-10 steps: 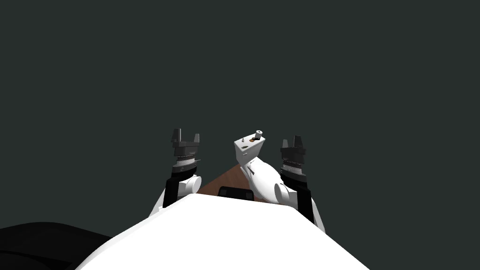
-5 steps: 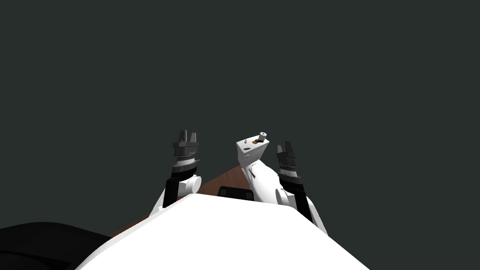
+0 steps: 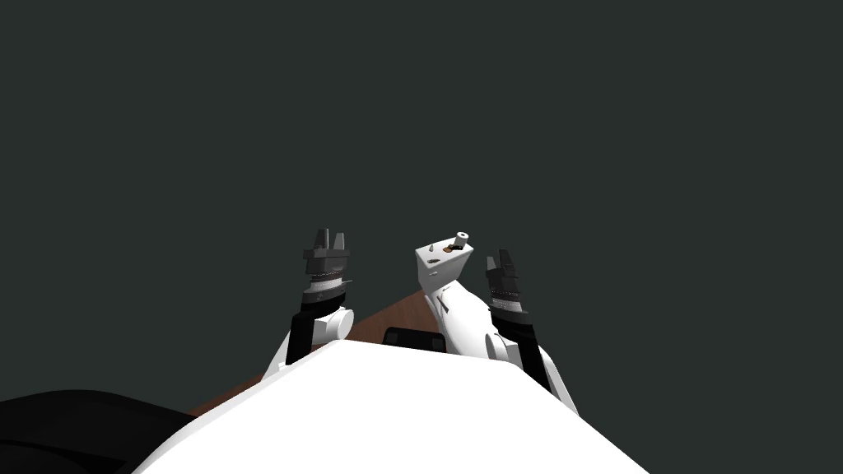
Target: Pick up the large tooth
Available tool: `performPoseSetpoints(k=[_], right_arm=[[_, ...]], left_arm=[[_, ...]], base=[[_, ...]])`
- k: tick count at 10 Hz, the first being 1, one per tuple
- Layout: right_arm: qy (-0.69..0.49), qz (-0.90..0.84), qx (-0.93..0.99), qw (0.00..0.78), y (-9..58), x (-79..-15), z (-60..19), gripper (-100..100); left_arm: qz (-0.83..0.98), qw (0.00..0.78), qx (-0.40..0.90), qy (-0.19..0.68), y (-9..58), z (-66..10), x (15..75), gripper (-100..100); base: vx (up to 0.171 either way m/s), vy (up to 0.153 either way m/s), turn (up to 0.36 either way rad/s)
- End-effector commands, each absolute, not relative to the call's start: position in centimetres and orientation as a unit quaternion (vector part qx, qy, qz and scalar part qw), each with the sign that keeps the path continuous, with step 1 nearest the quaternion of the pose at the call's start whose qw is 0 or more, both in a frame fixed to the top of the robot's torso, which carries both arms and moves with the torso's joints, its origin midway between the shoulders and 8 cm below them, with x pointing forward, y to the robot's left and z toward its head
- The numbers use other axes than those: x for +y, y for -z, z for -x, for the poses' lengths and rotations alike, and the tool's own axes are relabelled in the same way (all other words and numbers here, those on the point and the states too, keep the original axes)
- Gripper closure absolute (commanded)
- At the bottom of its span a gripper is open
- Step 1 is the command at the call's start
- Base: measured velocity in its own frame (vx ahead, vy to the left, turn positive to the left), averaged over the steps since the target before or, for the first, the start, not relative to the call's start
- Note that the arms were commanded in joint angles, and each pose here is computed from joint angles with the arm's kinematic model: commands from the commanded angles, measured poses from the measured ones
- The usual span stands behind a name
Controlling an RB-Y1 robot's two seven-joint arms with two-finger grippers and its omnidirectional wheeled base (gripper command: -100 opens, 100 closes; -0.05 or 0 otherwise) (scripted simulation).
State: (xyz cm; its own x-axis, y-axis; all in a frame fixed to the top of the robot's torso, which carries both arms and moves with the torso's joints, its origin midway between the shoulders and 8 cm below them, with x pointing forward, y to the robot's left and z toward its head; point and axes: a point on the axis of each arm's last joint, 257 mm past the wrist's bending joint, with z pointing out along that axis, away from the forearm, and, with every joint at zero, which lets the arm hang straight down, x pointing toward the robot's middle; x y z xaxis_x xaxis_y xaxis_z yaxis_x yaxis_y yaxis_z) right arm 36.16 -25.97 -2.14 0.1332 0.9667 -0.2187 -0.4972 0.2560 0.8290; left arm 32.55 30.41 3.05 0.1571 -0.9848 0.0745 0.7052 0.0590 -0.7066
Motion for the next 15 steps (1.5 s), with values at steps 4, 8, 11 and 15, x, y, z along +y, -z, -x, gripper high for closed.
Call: performPoseSetpoints(k=[4, 8, 11, 15], right_arm=[[-0.530, -0.301, 0.390, 0.690, 2.1, -26.0, -36.2, -100], [-0.540, -0.275, 0.437, 0.665, 4.6, -23.6, -35.6, -100], [-0.544, -0.264, 0.485, 0.632, 8.3, -21.6, -34.8, -100], [-0.541, -0.251, 0.533, 0.600, 12.2, -20.2, -33.8, -100]], left_arm=[[0.314, 0.693, 0.223, 0.610, -3.1, -32.6, 30.4, 0], [0.314, 0.693, 0.223, 0.610, -3.1, -32.6, 30.4, 0], [0.314, 0.693, 0.223, 0.610, -3.1, -32.6, 30.4, 0], [0.314, 0.693, 0.223, 0.610, -3.1, -32.6, 30.4, 0]], base=[[0.000, 0.000, -0.001], [-0.096, 0.030, 0.152], [-0.132, 0.029, 0.269], [-0.076, 0.023, 0.181]])
